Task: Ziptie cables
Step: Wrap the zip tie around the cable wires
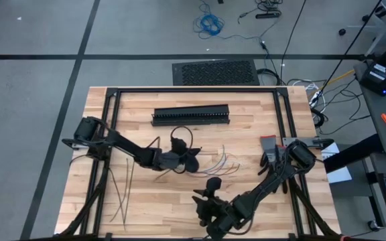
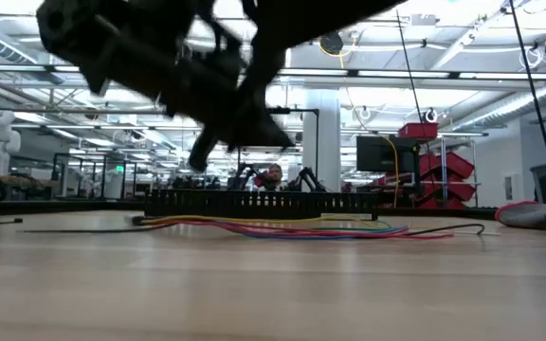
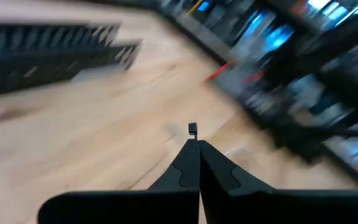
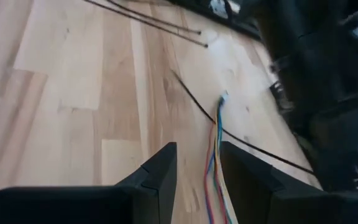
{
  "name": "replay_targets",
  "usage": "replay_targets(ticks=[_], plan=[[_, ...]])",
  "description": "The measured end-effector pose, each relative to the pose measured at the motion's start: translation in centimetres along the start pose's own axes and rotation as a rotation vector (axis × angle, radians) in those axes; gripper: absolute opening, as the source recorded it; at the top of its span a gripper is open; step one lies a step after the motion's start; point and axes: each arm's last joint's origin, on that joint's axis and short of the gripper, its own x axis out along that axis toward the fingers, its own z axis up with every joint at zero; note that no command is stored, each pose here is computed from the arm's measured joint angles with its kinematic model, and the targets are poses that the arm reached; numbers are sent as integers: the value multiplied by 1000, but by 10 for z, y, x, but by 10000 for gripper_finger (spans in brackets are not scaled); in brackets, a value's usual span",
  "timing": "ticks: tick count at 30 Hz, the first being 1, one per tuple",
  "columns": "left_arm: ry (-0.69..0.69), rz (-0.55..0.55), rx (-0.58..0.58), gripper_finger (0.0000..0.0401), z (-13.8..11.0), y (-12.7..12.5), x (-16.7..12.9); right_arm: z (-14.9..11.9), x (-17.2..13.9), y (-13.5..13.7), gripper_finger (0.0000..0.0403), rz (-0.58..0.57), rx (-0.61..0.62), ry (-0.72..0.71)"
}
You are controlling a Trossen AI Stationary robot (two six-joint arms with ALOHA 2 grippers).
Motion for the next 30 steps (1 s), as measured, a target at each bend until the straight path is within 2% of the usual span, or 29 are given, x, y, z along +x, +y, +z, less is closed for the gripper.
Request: replay_targets(ticks=[6,11,16,21,24,30], plan=[[99,141,20,0,-22,24,12,-11,39,-3,116,20,-6,89],[164,255,67,0,-29,39,12,-9,44,-4,116,41,-24,81],[168,280,76,0,-29,42,12,7,52,-1,116,237,-52,-10],[153,281,75,0,-28,42,12,9,86,-8,116,420,-92,-53],[154,285,80,0,-28,42,12,13,99,-17,116,531,-69,-83],[161,284,123,0,-29,42,12,15,104,-22,116,558,-88,-99]])
